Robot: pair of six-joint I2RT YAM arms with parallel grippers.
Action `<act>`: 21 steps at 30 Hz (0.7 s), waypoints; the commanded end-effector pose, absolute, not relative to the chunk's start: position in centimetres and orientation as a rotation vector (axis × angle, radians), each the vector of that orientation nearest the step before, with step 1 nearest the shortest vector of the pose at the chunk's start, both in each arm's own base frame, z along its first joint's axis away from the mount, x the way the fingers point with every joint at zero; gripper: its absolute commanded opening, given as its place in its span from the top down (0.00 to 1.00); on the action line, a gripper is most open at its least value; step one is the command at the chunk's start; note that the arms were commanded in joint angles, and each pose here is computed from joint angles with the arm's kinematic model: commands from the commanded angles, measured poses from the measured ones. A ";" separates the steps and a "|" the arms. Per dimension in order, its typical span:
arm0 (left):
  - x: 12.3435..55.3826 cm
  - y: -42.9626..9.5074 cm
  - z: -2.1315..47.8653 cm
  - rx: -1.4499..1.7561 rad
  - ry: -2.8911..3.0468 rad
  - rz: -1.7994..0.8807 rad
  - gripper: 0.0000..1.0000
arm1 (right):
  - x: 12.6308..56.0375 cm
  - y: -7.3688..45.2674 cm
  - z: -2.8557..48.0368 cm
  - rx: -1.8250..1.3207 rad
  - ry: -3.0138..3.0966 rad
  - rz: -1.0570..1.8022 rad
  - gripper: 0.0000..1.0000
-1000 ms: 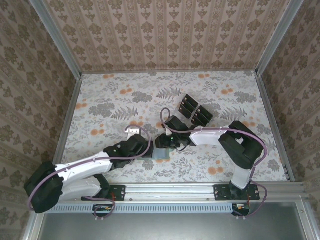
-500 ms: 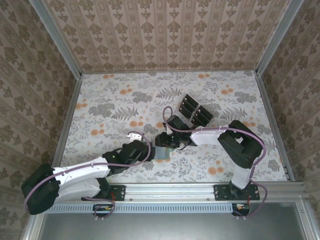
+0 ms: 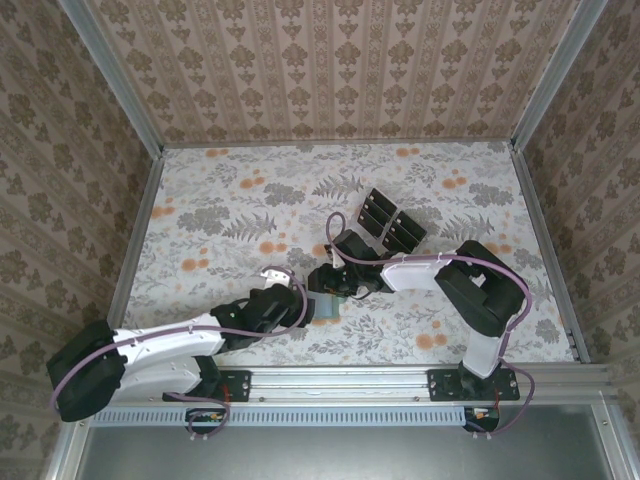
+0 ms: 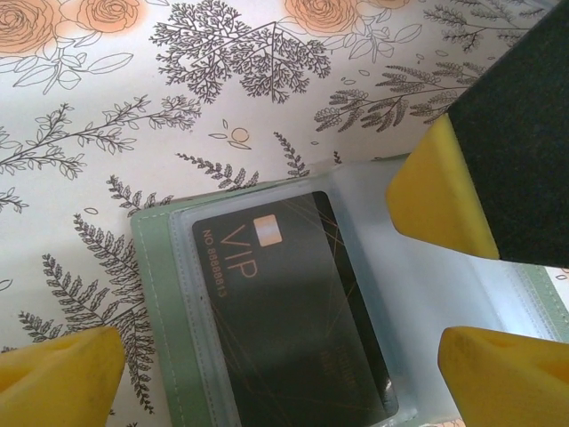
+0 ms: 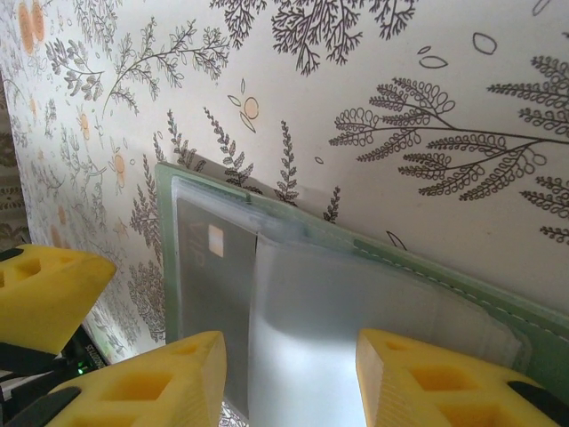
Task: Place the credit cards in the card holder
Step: Flip over the card slot on the card holder.
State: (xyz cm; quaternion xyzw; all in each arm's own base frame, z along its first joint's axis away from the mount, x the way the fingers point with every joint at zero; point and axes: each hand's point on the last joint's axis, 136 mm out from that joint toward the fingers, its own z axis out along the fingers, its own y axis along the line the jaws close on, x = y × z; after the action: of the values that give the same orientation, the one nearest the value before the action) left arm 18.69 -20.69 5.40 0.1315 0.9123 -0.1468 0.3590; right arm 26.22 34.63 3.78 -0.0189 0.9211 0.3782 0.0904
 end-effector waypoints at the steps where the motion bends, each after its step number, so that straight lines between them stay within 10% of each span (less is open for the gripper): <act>1: 19.0 -20.8 5.6 0.358 2.327 -0.354 0.00 | 25.7 35.2 3.3 -0.053 2.762 1.159 0.57; 21: 19.2 -21.5 5.5 0.390 2.325 -0.339 0.00 | 25.5 36.5 3.0 -0.108 2.792 1.169 0.57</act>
State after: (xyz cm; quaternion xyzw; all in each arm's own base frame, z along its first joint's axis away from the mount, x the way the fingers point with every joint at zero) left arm 18.90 -20.79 4.69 0.1407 0.9134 -0.1336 0.3579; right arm 26.07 35.99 3.49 -0.0242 0.9188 0.3869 0.0738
